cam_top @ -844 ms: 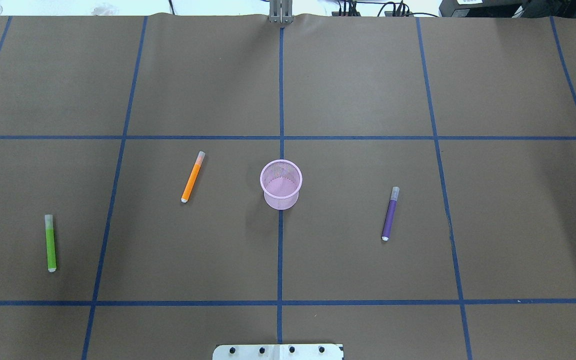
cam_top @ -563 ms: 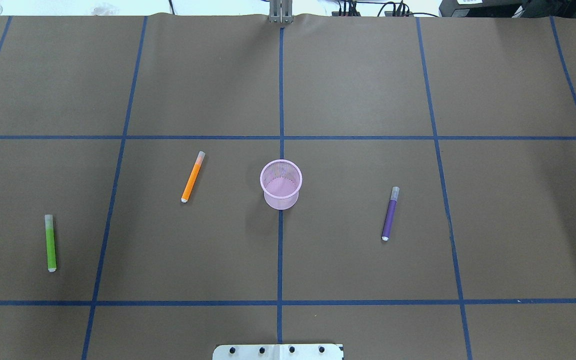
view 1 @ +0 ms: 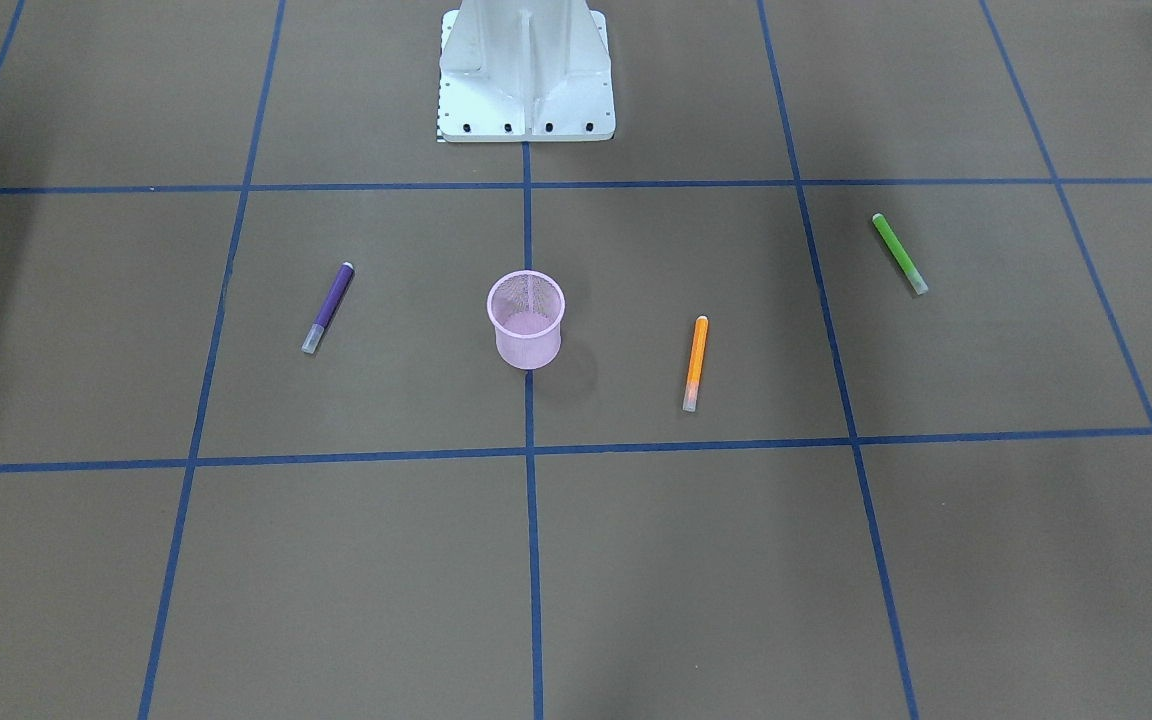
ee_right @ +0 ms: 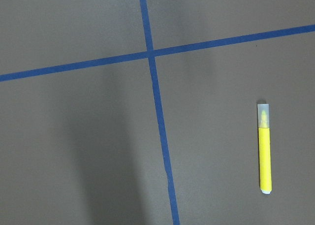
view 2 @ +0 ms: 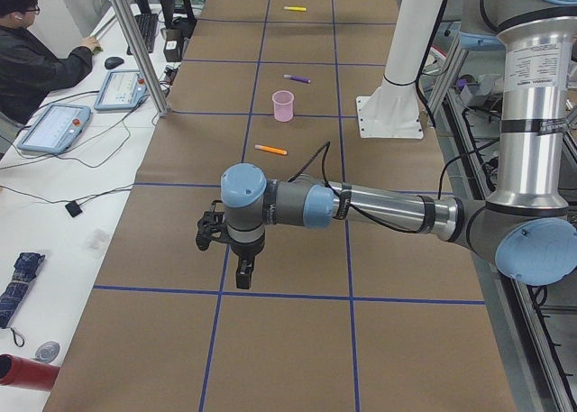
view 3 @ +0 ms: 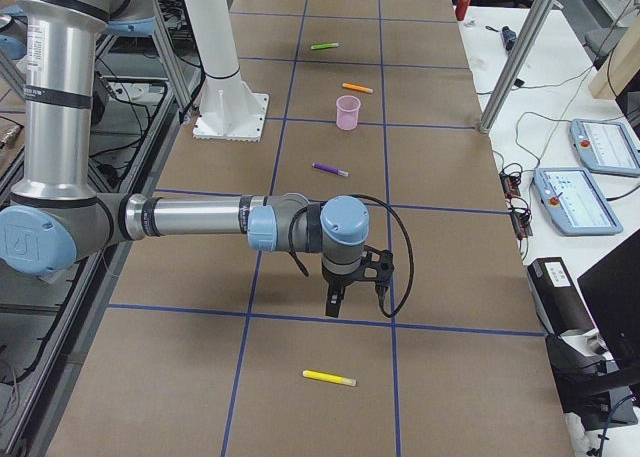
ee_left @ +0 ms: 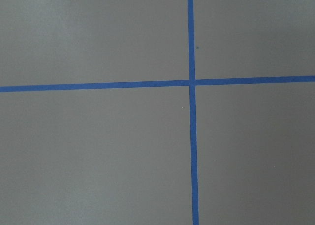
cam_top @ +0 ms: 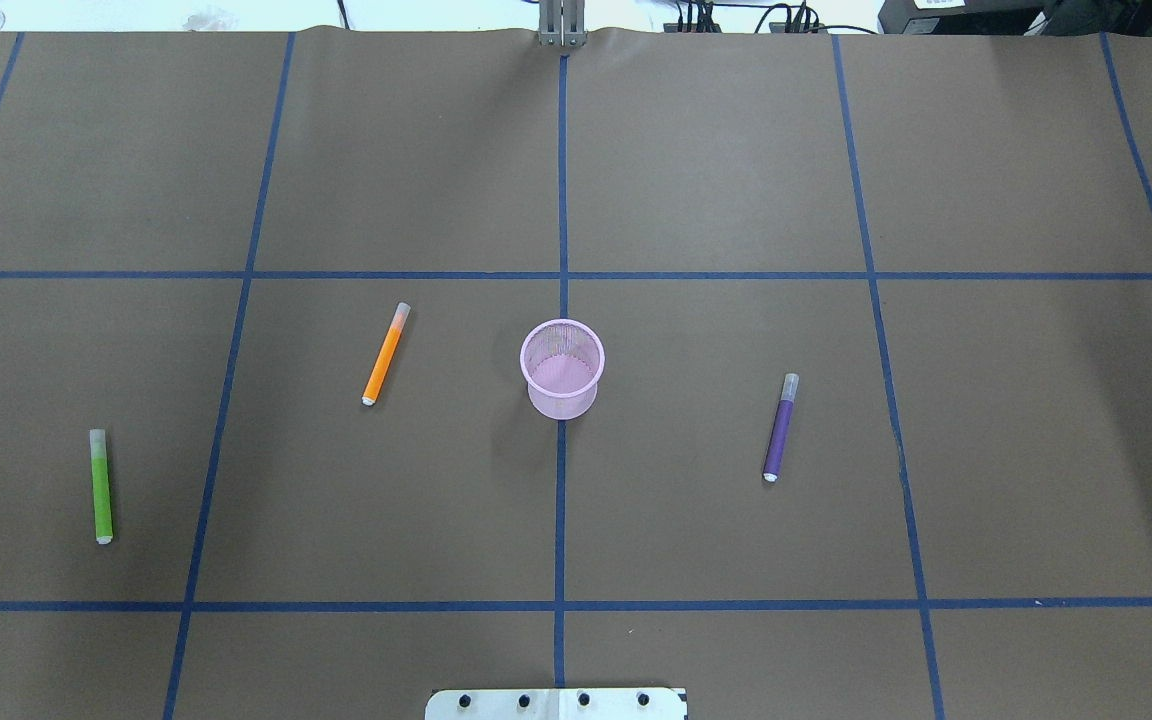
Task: Collect pens into pen holder
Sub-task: 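Move the left gripper toward the green marker nearest the robot's left side, then lower the left gripper onto the green marker and close on it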
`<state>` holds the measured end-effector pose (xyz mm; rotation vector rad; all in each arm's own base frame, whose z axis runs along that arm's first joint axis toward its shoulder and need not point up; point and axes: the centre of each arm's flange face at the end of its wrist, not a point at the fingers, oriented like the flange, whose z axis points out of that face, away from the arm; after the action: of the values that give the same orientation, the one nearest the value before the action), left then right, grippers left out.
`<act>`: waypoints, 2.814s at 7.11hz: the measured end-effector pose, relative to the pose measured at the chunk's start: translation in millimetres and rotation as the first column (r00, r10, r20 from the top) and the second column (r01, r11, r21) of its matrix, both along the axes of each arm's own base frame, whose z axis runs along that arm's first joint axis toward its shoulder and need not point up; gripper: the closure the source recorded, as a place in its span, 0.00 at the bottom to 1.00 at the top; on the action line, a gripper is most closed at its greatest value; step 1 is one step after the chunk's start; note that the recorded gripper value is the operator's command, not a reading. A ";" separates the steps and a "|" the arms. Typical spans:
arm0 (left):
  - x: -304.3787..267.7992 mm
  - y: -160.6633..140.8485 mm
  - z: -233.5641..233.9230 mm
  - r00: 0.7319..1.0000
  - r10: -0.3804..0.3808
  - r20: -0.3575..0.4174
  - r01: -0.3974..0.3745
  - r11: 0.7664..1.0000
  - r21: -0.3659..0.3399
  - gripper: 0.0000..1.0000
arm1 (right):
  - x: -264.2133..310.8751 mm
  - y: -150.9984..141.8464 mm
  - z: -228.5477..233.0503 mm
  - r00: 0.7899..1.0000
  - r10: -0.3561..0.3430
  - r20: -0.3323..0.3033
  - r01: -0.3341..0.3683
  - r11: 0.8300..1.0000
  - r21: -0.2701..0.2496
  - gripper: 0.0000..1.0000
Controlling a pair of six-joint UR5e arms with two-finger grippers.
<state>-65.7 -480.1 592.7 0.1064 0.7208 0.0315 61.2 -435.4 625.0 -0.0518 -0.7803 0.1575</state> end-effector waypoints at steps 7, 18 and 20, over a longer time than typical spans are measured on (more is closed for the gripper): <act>151.6 -20.9 -103.4 0.950 -0.268 -0.158 0.223 0.941 -0.255 0.00 | -0.4 -6.3 -12.3 1.000 -0.002 0.001 0.002 1.000 0.026 0.00; 360.4 122.6 -57.9 0.961 -0.277 0.001 0.268 0.929 -0.255 0.17 | -2.5 -9.6 -9.3 1.000 0.002 0.021 -0.002 1.000 0.013 0.00; 365.1 120.5 -52.7 0.966 -0.257 0.006 0.251 0.937 -0.243 0.31 | -2.6 -9.9 -9.8 1.000 0.002 0.023 -0.003 1.000 0.014 0.00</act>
<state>299.4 -359.6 540.0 -0.0351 0.7272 -0.3060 58.7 -445.4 615.3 -0.0398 -0.8041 0.1541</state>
